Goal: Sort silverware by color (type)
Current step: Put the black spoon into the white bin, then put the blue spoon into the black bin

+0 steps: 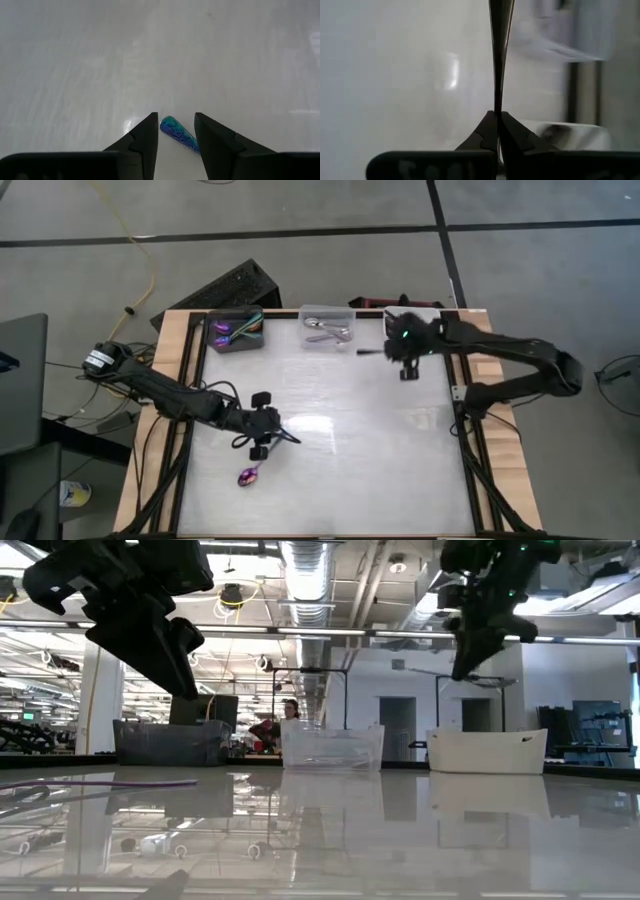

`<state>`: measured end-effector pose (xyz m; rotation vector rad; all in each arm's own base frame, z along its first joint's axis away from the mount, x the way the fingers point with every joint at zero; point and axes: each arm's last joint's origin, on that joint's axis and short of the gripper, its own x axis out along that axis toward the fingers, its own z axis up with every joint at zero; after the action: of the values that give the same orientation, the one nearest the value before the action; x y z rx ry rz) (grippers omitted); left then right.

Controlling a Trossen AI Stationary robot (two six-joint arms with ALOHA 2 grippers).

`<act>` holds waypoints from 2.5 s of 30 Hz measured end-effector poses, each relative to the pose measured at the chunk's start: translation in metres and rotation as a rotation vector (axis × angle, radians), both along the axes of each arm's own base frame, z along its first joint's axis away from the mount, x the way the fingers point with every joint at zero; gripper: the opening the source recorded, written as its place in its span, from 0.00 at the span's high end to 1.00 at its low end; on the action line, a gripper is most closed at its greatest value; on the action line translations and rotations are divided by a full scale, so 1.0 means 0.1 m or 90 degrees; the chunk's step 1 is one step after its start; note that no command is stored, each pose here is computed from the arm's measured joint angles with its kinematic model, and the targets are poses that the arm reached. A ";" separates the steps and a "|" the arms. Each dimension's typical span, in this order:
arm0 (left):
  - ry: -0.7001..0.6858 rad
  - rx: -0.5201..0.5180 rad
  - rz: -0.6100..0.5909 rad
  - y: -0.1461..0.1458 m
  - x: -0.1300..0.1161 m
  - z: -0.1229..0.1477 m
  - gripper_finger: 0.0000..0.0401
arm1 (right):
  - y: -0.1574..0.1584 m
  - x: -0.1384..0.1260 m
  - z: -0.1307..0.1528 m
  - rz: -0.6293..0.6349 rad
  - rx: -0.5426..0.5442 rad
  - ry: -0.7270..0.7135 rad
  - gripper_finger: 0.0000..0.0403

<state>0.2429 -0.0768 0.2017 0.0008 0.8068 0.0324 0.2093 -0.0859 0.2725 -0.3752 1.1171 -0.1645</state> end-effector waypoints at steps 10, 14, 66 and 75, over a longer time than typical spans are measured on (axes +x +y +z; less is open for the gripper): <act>-0.003 -0.010 0.002 0.01 0.01 0.00 0.72 | -0.73 -0.38 0.04 -0.251 -0.016 -0.056 0.93; -0.002 -0.009 0.002 0.01 0.01 0.00 0.72 | -0.96 -0.46 -0.10 -0.317 0.007 -0.025 0.93; 0.184 -0.302 0.123 -0.32 -0.14 -0.22 0.72 | 0.30 0.23 -0.31 -0.226 0.367 0.024 0.84; 0.218 -0.262 0.204 -0.51 -0.14 -0.52 0.72 | 0.91 0.36 -0.29 -0.129 0.390 0.021 0.84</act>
<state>0.2289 -0.1279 0.1499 -0.5245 1.1380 0.1714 0.2454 0.0053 0.2438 0.2822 1.1776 0.0105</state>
